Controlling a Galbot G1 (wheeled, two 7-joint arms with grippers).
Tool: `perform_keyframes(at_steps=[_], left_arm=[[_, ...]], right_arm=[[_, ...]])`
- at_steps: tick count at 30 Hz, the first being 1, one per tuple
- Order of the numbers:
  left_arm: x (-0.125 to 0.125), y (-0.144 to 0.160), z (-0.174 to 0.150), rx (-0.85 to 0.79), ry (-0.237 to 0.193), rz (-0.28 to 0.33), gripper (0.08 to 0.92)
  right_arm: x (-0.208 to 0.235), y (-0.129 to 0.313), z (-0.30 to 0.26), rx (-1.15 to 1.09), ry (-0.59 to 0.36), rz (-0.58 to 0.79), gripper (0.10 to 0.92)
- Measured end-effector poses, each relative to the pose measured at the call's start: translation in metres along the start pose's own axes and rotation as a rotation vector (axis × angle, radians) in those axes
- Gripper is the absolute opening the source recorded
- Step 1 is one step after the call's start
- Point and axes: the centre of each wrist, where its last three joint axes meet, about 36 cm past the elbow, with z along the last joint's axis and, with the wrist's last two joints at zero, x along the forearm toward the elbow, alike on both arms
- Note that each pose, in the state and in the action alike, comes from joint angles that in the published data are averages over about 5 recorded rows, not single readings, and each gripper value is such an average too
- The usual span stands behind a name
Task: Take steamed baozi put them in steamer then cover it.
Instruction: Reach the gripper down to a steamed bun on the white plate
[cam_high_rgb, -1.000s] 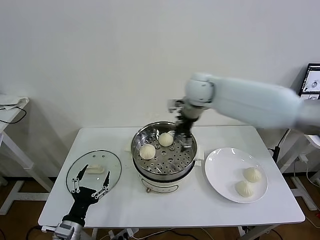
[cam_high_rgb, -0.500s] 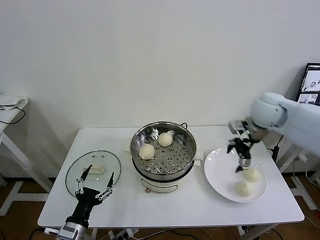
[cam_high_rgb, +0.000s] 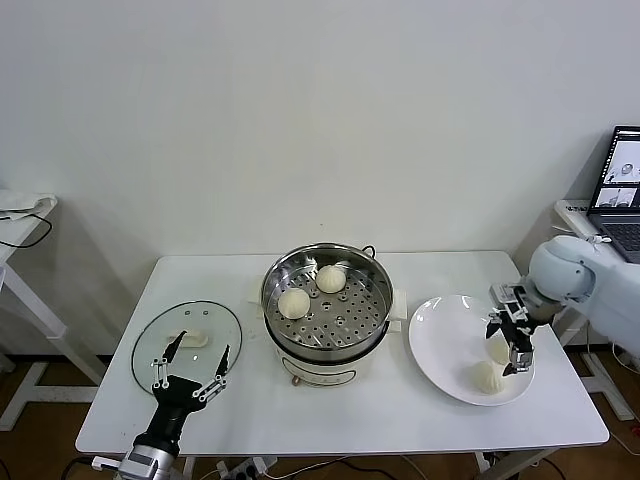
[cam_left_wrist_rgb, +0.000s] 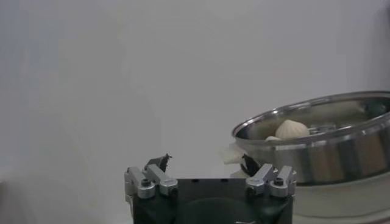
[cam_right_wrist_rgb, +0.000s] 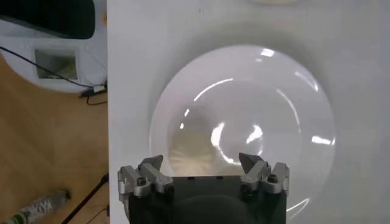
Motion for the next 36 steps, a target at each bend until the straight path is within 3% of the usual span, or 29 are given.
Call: perform_keyframes(at_steps=[28,36], left_arm=[[-0.001,0.0,0.005,-0.005,0.008,0.002,0.823],[-0.003,0.001,0.005,-0.005,0.006,0.0,0.823]], right_arm=[[-0.059,0.001,0.001,-0.012,0.011,-0.029,0.818],[-0.066,0.0,0.0,-0.009,0.018,-0.035,0.723]])
